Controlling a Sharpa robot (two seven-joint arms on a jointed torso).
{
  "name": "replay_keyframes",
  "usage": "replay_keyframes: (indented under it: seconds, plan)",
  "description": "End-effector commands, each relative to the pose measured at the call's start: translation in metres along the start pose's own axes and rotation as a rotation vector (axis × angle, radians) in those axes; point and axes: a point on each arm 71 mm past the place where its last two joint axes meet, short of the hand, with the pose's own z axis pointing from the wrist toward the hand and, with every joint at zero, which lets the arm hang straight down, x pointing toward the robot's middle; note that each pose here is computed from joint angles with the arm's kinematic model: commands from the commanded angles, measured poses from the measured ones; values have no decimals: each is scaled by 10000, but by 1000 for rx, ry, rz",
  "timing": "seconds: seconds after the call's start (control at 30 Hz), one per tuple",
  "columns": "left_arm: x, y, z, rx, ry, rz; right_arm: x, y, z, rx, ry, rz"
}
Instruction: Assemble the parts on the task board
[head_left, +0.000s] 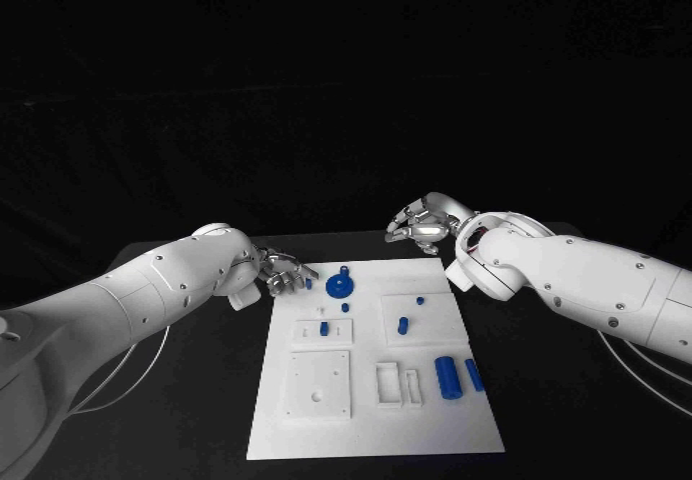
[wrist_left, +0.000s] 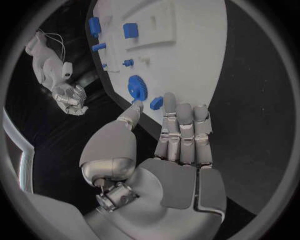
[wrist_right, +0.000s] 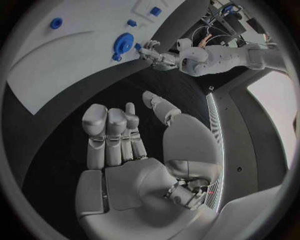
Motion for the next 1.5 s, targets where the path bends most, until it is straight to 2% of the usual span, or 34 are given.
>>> replay_keyframes:
  seconds: [0.03,0.57,1.5]
  plan:
    - [57,6,17,-4,28,6,10,11,1,-7,10,-2]
    - [46,16,19,-6,27,5,9,15,-4,-9,9,-2]
    - [91,-32,31,-13,43,13,24,27,1,-11,14,-2]
